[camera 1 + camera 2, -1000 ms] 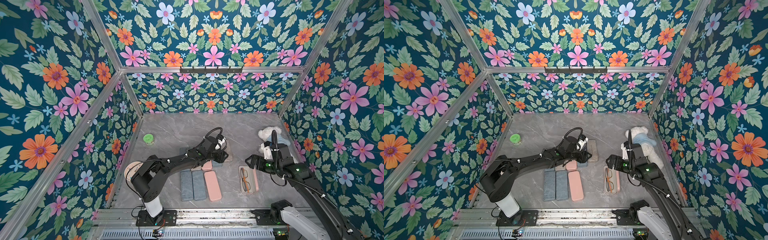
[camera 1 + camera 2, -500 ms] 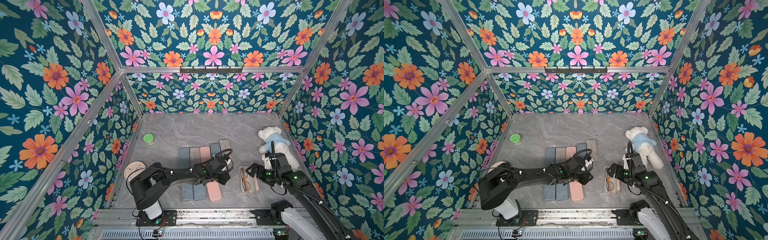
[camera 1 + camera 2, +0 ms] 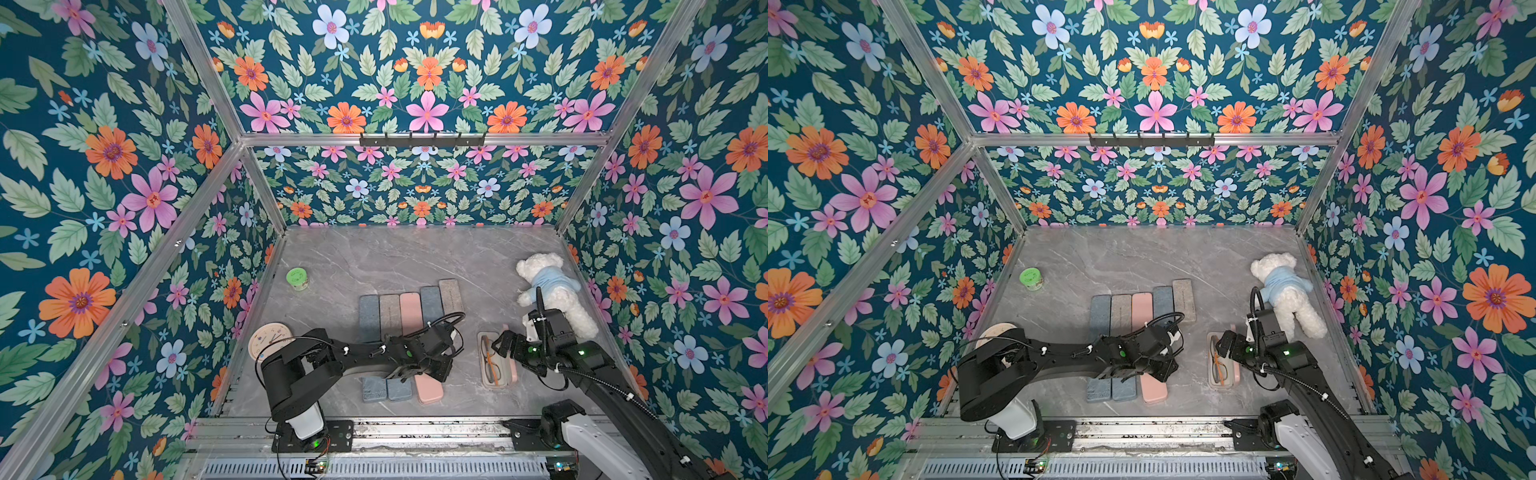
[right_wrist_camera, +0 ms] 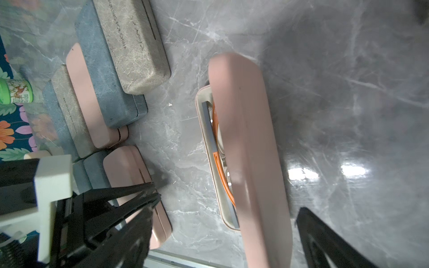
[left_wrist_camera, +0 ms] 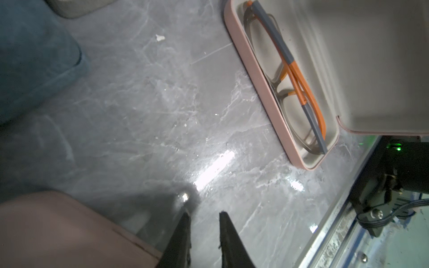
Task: Close the glasses case
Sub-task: Adjust the glasses case at the center of the board.
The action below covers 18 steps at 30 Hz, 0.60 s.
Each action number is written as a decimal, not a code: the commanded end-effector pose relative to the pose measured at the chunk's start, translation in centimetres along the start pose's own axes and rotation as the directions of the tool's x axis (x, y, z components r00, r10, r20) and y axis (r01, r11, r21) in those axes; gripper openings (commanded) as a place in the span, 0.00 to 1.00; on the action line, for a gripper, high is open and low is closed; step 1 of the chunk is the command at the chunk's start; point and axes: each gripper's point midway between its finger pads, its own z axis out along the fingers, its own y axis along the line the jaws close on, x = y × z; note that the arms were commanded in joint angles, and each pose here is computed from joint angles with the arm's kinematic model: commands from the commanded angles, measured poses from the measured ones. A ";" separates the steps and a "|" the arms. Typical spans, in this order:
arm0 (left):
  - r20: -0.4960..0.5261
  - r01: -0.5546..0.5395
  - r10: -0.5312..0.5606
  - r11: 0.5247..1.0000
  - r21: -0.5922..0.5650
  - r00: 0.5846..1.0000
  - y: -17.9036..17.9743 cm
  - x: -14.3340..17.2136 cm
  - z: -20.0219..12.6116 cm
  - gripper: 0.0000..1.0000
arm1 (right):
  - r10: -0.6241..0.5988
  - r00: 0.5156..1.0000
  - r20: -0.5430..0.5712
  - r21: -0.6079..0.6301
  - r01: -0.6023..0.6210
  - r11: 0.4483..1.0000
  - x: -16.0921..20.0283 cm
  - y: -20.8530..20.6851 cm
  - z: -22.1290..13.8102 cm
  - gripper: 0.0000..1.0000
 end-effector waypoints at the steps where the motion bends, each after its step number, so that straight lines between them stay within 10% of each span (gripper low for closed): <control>1: -0.004 -0.003 0.003 0.999 -0.046 1.000 1.0 0.5 -0.2 0.26 | 0.011 1.000 0.002 0.006 -0.011 1.000 -0.1 -0.2 0.4 0.95; 18: 0.064 -0.007 0.011 0.998 -0.055 0.998 1.0 -0.6 -2.4 0.26 | 0.005 0.999 -0.038 0.013 -0.004 1.000 0.7 -0.6 1.8 0.65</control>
